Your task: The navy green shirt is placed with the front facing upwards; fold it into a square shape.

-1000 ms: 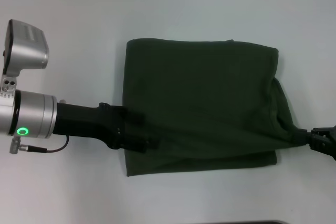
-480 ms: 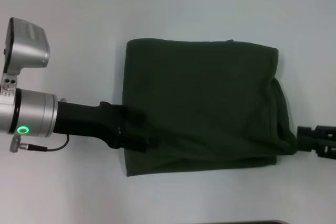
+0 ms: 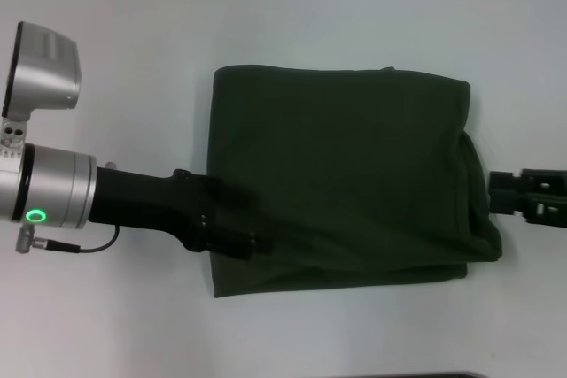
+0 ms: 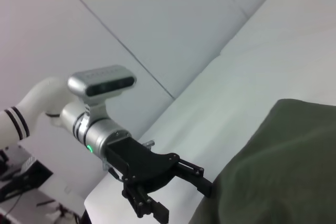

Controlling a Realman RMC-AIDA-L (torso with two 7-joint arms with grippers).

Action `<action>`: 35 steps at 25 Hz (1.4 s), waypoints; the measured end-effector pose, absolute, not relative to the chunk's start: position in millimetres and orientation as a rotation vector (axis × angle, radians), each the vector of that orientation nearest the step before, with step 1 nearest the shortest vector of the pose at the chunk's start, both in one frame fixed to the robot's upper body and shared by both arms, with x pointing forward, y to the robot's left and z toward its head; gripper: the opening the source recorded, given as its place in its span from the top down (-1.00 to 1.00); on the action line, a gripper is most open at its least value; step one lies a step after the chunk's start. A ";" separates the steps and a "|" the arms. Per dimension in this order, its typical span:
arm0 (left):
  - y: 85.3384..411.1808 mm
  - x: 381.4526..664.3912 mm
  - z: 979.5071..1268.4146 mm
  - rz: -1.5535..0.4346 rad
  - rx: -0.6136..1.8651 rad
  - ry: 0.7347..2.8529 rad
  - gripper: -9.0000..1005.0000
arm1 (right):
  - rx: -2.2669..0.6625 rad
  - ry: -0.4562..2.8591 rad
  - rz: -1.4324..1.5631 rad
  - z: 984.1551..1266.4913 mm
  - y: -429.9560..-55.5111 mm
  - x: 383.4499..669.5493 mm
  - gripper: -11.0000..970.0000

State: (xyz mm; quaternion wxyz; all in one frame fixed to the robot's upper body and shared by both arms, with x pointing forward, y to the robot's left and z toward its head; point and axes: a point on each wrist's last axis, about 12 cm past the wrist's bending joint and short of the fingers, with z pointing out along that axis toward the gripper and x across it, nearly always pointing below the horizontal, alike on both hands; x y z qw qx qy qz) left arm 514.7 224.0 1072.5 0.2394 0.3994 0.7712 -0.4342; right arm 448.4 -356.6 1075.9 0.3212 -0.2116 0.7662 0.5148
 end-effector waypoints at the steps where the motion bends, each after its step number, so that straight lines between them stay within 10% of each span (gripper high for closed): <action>1: 222.4 515.6 1073.6 -1.189 1.099 2.103 -0.80 | -0.571 2.022 1.349 1075.6 -352.9 453.3 -0.01; 35: 207.6 536.9 1092.4 -1.171 1.121 2.030 -0.80 | -0.680 2.150 1.325 1059.8 -311.1 484.1 0.07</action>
